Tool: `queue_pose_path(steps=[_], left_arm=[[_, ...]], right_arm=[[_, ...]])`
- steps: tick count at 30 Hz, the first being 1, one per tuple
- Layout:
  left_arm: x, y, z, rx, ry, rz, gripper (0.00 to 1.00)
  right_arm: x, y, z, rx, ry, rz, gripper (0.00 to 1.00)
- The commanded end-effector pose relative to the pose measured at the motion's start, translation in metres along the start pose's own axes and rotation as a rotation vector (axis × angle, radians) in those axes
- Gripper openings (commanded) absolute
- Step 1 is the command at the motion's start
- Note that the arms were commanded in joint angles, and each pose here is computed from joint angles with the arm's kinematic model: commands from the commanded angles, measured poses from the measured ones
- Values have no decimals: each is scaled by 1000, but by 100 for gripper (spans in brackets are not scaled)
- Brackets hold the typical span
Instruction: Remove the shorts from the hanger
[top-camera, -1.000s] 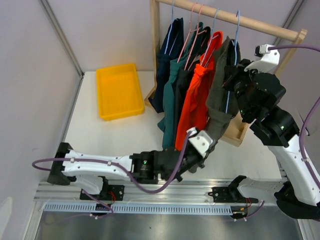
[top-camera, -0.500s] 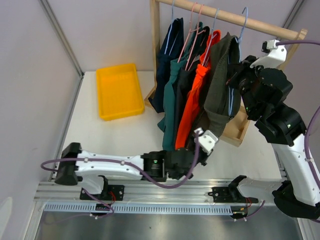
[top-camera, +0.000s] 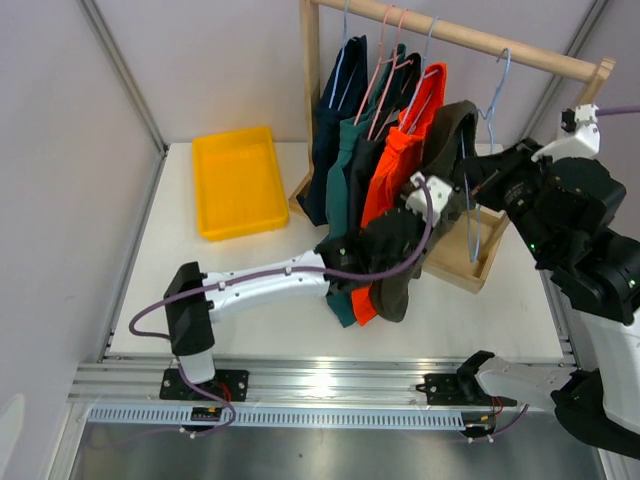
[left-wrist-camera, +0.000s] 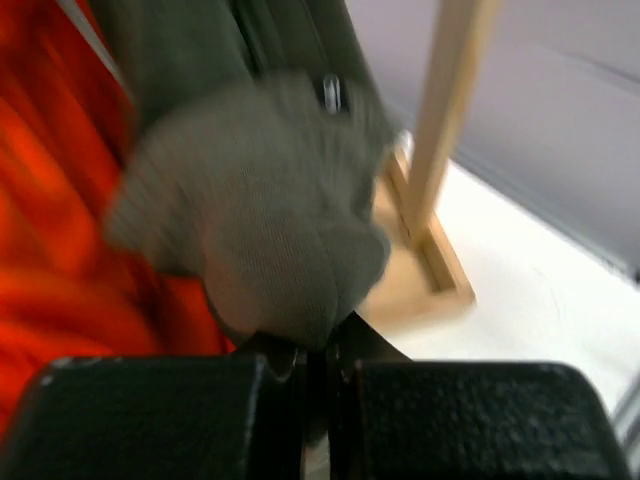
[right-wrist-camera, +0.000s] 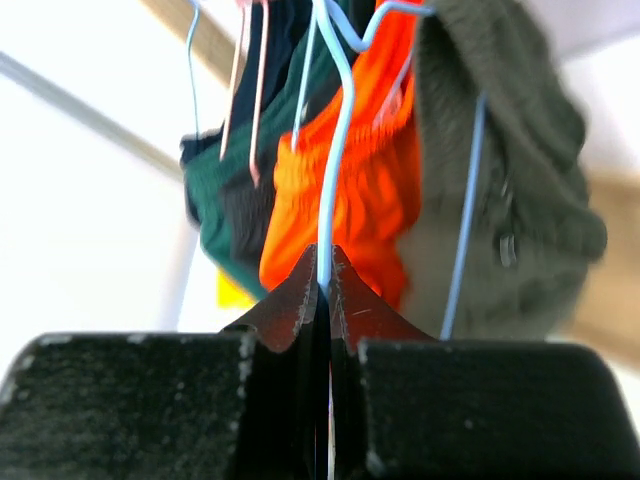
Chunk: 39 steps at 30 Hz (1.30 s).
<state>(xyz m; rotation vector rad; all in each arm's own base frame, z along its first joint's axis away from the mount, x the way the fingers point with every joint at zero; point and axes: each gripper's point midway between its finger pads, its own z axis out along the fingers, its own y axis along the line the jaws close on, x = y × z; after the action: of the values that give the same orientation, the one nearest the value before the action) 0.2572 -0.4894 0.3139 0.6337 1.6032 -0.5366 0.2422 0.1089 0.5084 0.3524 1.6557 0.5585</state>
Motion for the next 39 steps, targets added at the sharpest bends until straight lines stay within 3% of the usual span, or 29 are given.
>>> queue_pose_path(steps=[1,5,9,10,11,15,19,25,32,39], left_arm=[[-54,13,12,17,-73,-8,0],[-59,34,33,-8,-56,-6,0],[-67,33,23,20,-84,-60,0],[-44,32,22,25,-45,-59,0],[-50,34,16,25,-66,-78,0],[-14,39,17,-4,7,-65,0],[-5,37,6,10,20,-86,0],[-14,14,-47,46,-32,-107,0],[-24,-17,-118,103,-61,-128,0],[-41,20,-175,23,-32,-138,0]], right_arm=[[10,7,-29,-67,95,166,0],[19,16,-47,-137,162,234,0],[-8,6,-53,-94,73,176,0],[-13,11,-47,-90,63,174,0],[-31,21,-58,-141,32,198,0],[-59,54,-68,-249,18,250,0],[-63,47,-51,-178,-26,218,0],[-48,13,-24,0,-68,118,0],[-60,-19,-9,160,-181,19,0],[-78,-44,8,256,-249,-34,0]])
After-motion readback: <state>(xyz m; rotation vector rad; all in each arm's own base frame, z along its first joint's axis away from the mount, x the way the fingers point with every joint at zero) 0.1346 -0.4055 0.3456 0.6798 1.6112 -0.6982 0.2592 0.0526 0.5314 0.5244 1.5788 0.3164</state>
